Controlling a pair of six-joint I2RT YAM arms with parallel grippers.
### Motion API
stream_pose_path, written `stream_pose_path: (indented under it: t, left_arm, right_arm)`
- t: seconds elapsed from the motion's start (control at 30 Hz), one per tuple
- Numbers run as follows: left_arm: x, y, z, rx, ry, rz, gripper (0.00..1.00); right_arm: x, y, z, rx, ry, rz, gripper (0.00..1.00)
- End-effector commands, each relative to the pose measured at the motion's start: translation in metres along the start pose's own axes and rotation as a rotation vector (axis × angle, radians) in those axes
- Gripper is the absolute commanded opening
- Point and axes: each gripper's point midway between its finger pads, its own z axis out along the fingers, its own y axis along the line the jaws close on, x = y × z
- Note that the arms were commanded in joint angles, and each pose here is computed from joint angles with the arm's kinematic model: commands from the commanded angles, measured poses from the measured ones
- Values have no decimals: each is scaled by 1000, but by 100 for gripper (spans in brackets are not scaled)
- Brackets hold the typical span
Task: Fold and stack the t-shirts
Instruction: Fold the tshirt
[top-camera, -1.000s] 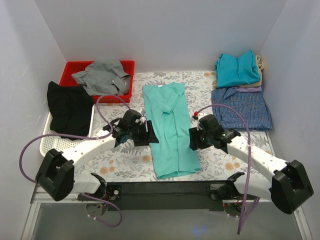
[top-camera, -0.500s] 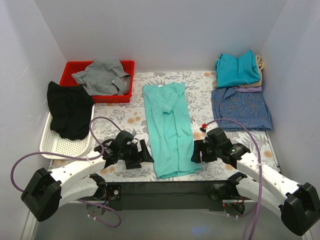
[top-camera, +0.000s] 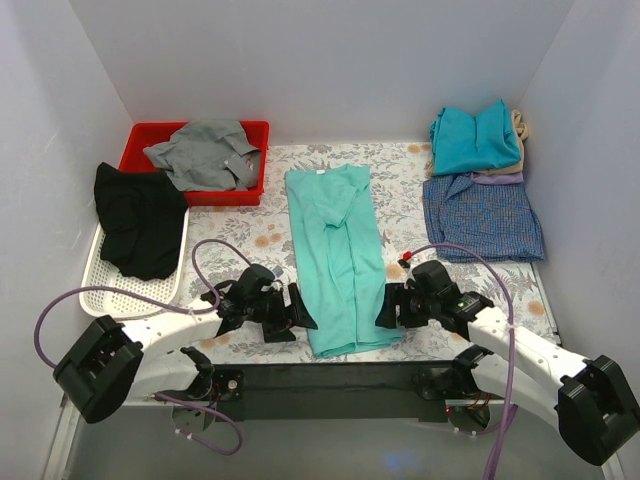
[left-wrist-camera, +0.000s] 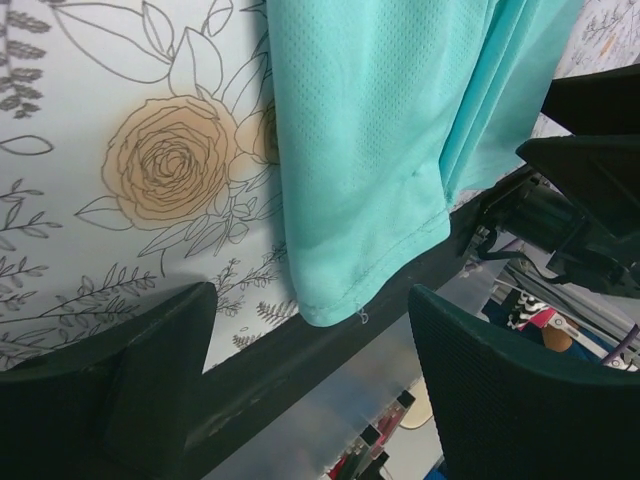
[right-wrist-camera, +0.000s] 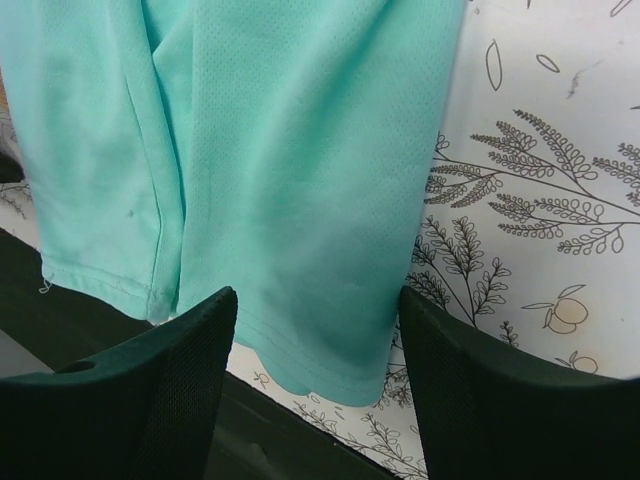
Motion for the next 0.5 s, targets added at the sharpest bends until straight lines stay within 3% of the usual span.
stream_pose_path:
  t: [0.0, 0.23, 0.4, 0.47]
  left_arm:
    - [4, -6, 5, 26, 17, 10, 73]
    - [24, -5, 17, -9, 68, 23, 60]
    - [29, -2, 27, -54, 83, 33, 41]
    - [27, -5, 29, -57, 79, 42, 38]
  right_arm:
    - [14, -2, 4, -13, 39, 28, 72]
    - [20, -10, 0, 22, 25, 70, 71]
    - [32, -13, 3, 24, 52, 106, 66]
    - [35, -14, 5, 18, 63, 105, 63]
